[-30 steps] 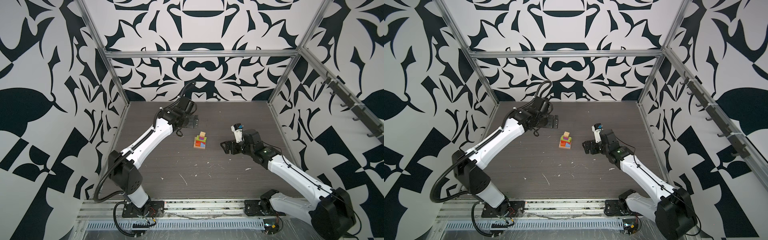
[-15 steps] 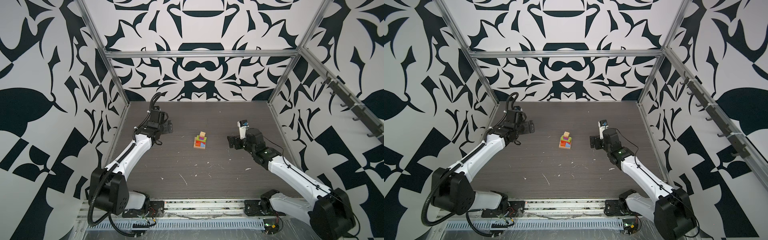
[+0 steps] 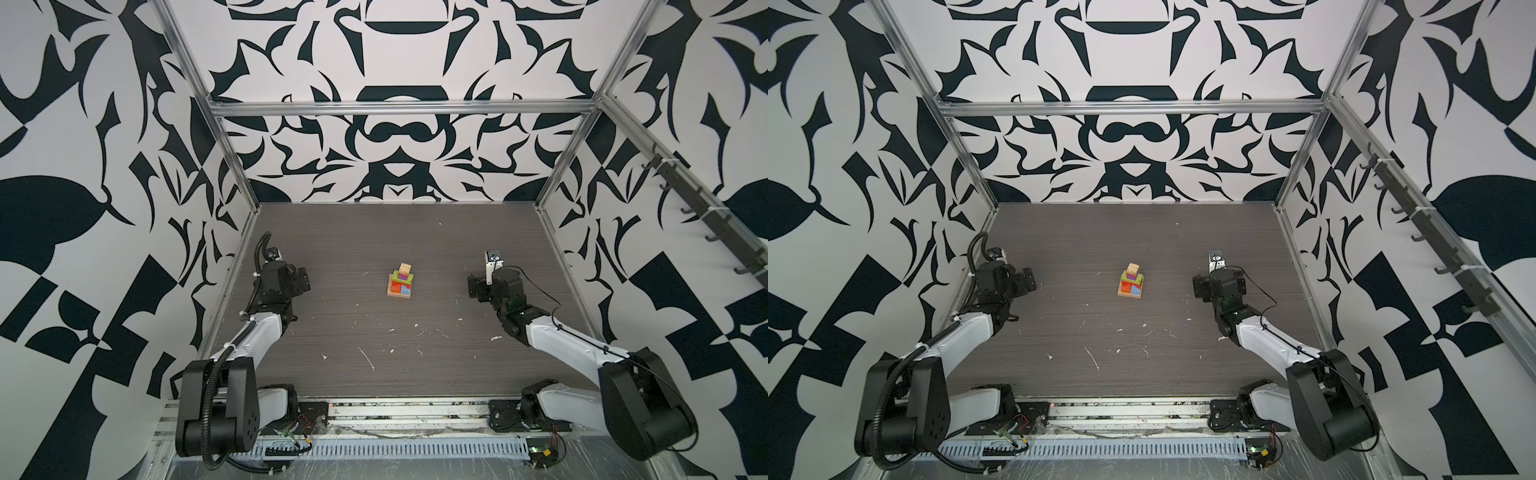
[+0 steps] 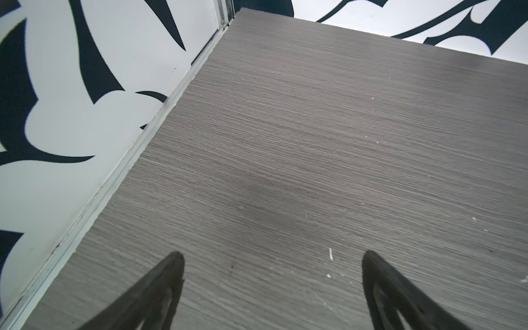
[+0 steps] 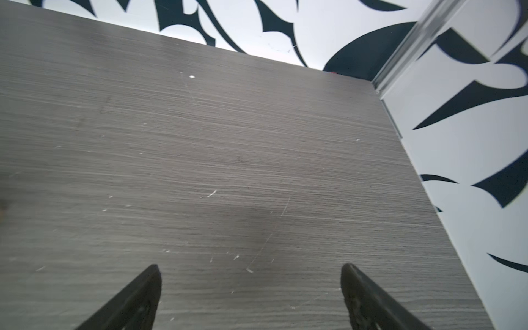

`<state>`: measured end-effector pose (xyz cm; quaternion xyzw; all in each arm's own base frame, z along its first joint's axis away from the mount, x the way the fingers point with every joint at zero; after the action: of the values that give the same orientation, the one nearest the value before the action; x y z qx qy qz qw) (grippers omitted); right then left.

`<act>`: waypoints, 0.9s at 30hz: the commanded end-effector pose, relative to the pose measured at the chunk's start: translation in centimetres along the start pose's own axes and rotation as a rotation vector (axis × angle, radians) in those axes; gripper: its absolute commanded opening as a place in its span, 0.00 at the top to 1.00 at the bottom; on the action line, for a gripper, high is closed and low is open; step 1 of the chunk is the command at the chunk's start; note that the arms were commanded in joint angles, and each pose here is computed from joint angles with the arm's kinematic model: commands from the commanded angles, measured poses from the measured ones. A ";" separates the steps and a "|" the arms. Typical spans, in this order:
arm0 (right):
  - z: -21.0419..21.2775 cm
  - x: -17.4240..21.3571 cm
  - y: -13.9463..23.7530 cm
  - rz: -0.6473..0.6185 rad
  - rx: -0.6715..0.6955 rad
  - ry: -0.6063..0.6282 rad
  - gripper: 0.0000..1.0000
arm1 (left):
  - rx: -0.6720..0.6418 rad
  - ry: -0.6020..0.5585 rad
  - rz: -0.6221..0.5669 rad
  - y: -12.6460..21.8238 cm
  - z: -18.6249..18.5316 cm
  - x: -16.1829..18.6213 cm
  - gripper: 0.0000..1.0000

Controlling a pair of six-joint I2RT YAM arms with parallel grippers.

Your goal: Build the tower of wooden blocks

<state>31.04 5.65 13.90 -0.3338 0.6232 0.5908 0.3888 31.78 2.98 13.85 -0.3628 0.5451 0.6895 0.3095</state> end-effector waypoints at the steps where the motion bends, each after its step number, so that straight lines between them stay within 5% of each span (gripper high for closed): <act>1: -1.1 -1.7 -0.5 -0.124 0.090 -0.020 0.00 | -0.013 0.025 -0.195 0.1 0.4 -2.7 0.00; 8: -3.8 -0.2 -2.2 -0.202 0.244 -0.032 0.00 | -0.071 0.066 -0.236 -1.2 0.8 -0.2 0.00; 13: -4.8 1.4 -2.7 -0.267 0.200 -0.120 0.00 | -0.106 0.084 -0.284 -1.7 1.0 1.0 0.01; 27: -6.2 2.0 -4.2 -0.172 0.205 -0.172 0.01 | -0.091 0.060 -0.213 -3.7 0.5 1.3 0.01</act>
<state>32.69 -0.96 8.80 -0.2835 0.6358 0.5140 0.5012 33.52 4.01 9.63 -0.4337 0.4918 0.6724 0.3436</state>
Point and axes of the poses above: each gripper's point midway between its finger pads, its own y axis back along the fingers, its own z axis along the line the jaws close on, x = y × z, the point moved 5 cm from there along y, back along the fingers, and after that the axes turned 11 degrees about -y, right-handed, at the moved point
